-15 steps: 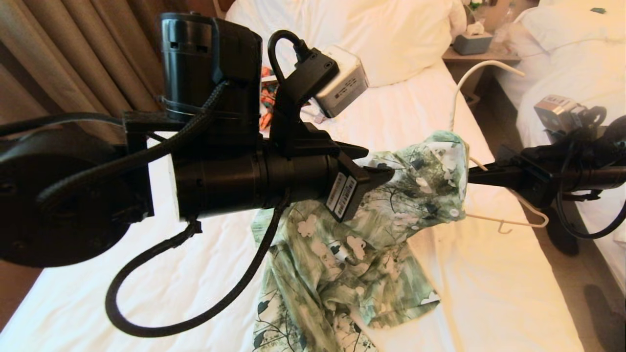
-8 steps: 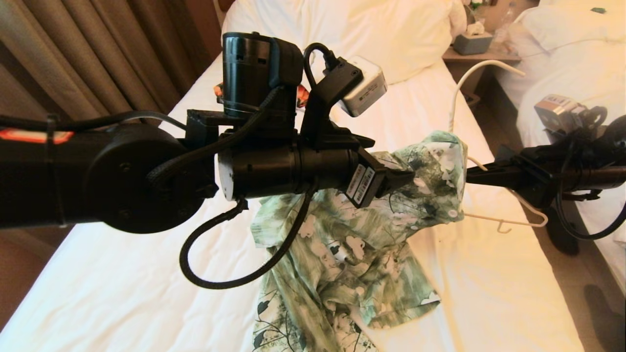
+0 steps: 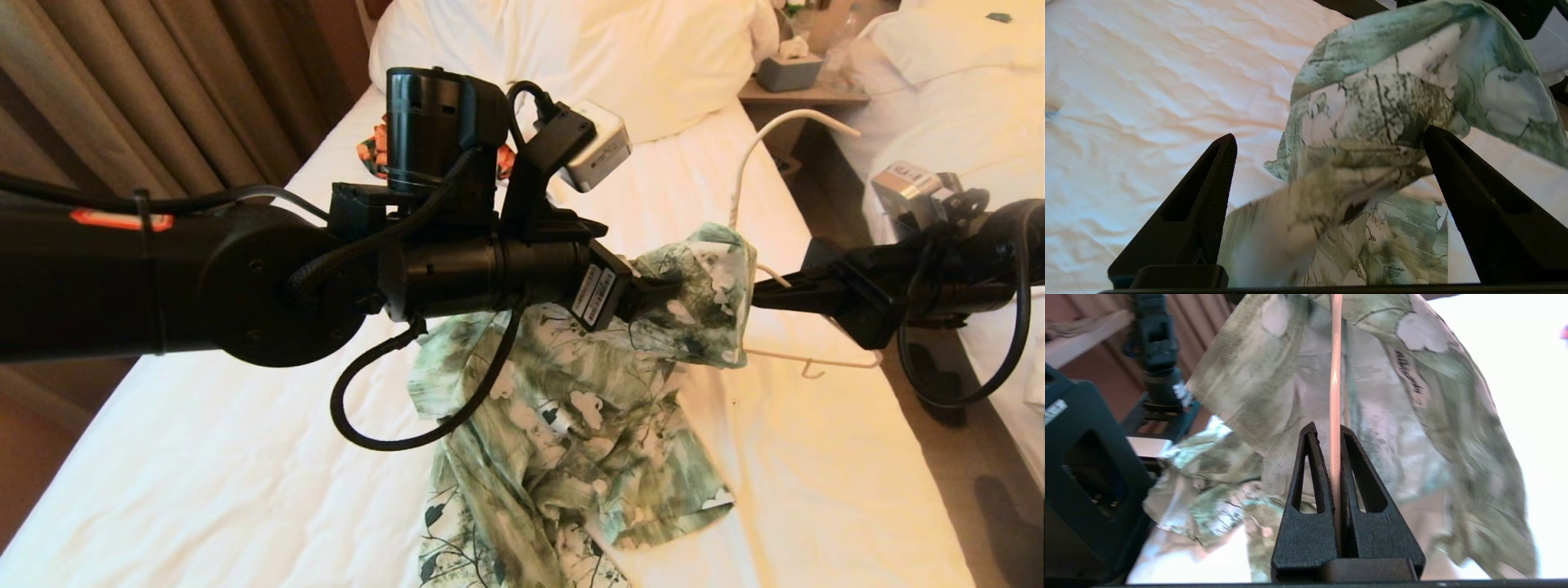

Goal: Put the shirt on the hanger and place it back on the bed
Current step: Hook the other side of the shirt onto the hanger

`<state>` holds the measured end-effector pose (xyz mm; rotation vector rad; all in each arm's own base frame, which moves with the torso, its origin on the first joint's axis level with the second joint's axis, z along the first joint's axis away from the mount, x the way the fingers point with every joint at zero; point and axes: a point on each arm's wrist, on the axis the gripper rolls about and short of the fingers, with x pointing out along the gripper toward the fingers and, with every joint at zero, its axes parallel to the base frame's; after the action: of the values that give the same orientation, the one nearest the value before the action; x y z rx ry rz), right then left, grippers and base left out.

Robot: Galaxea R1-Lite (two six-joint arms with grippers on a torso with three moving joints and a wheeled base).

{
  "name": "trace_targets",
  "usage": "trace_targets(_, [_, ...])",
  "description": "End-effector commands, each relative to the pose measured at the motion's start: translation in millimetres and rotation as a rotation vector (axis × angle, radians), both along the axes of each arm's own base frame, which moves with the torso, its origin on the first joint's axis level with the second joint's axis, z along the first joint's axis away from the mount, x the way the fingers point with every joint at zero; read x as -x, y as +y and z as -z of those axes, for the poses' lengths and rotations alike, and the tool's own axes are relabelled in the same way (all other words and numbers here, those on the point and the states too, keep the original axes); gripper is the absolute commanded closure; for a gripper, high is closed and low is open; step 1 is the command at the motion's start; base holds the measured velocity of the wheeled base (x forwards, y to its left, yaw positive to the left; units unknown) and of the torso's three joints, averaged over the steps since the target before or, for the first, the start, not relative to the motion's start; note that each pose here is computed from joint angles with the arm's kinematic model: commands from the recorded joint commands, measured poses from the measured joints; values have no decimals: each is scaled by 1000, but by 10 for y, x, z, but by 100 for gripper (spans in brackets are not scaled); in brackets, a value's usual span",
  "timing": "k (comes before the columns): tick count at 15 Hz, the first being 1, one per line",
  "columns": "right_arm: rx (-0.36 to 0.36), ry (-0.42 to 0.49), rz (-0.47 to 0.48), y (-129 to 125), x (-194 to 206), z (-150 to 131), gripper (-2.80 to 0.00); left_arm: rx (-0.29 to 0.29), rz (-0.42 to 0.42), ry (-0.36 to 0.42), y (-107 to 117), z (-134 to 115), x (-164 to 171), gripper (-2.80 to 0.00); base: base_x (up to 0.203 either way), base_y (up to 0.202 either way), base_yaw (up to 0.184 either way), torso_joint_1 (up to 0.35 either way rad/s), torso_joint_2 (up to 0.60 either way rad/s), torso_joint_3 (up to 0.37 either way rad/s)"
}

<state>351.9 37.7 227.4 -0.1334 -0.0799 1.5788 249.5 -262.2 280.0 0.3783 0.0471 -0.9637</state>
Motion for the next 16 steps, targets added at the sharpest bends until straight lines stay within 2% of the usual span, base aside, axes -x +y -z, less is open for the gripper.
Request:
trace_targets(1, [-6, 0, -29, 79, 14, 4, 0, 1, -2, -4, 20, -12, 1, -280, 0, 0, 0, 0, 0, 0])
trace_targets(7, [-7, -15, -96, 297, 199, -130, 0, -35, -9, 39, 127, 142, 98, -280, 0, 0, 0, 0, 0, 0])
trace_targets(11, [-8, -15, -165, 505, 351, -191, 0, 11, 5, -4, 220, -43, 283, -280, 0, 0, 0, 0, 0, 0])
trace_targets(13, [-9, -18, -212, 642, 444, -252, 0, 13, 25, -8, 281, -82, 474, -280, 0, 0, 0, 0, 0, 0])
trace_targets(14, [-10, -17, -221, 667, 458, -259, 0, 2, 35, -2, 277, -46, 555, -44, 0, 0, 0, 0, 0, 0])
trace_targets(15, [-9, -10, -227, 686, 463, -258, 0, -6, 44, 1, 282, -22, 644, 0, 0, 0, 0, 0, 0, 0])
trace_targets(16, [-9, -10, -231, 700, 462, -267, 0, -9, 58, 1, 282, -14, 726, 0, 0, 0, 0, 0, 0, 0])
